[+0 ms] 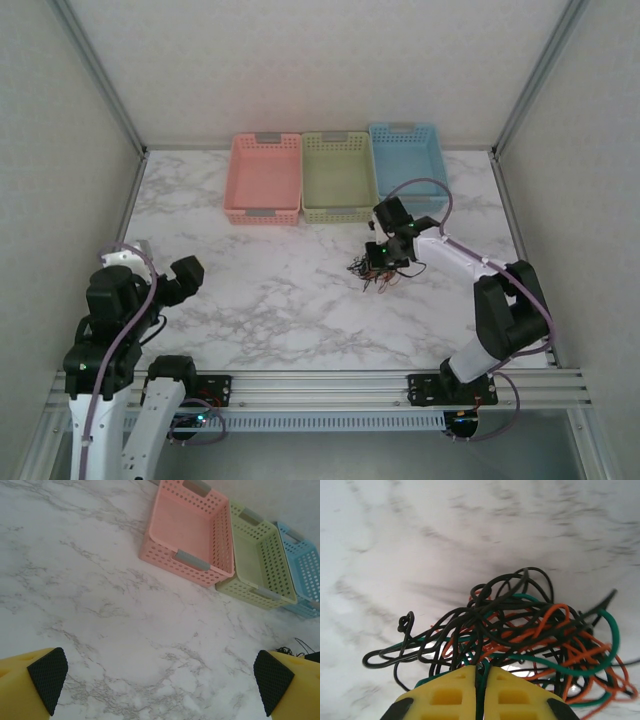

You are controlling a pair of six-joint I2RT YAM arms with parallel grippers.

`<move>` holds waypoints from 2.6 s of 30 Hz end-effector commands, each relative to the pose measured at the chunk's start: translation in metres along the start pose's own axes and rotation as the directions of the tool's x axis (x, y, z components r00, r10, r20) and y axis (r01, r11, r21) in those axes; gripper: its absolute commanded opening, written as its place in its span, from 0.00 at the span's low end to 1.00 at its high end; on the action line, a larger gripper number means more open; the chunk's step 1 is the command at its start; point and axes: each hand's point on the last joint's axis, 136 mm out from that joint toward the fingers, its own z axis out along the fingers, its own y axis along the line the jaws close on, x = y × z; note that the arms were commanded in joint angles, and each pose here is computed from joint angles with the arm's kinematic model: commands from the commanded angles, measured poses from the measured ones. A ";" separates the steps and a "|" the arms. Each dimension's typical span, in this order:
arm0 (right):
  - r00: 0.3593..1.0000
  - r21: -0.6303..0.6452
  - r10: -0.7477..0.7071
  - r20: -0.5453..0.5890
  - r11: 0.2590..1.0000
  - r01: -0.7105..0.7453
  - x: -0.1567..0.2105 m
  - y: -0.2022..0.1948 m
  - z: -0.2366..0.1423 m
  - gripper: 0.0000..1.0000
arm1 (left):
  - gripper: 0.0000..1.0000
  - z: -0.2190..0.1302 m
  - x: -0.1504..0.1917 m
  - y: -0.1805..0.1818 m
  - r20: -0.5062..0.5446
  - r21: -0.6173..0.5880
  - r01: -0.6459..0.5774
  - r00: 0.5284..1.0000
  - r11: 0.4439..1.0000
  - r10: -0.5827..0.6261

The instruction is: Untangle the cables

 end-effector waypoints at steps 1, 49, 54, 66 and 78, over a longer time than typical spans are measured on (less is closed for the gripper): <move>0.999 -0.105 -0.033 0.038 0.994 0.037 -0.011 0.041 -0.015 0.00 | 0.98 0.005 -0.005 0.001 0.005 -0.007 0.000 1.000 1.000 0.000; 0.989 -0.183 0.087 0.116 0.981 -0.065 -0.014 0.030 -0.015 0.48 | 0.85 0.107 0.129 -0.157 -0.418 0.400 0.006 0.891 0.917 0.176; 0.992 -0.161 0.088 0.085 0.984 -0.074 -0.007 0.015 0.003 0.39 | 0.85 0.137 0.160 -0.196 -0.471 0.436 0.013 0.855 0.900 0.216; 1.000 -0.163 -0.006 -0.008 0.987 0.004 0.003 0.007 0.043 0.33 | 0.74 0.179 0.191 -0.218 -0.549 0.406 0.030 0.807 0.914 0.217; 1.000 -0.233 -0.031 -0.007 0.972 0.028 0.009 0.016 0.047 0.33 | 0.67 0.195 0.218 -0.209 -0.584 0.370 0.025 0.784 0.929 0.211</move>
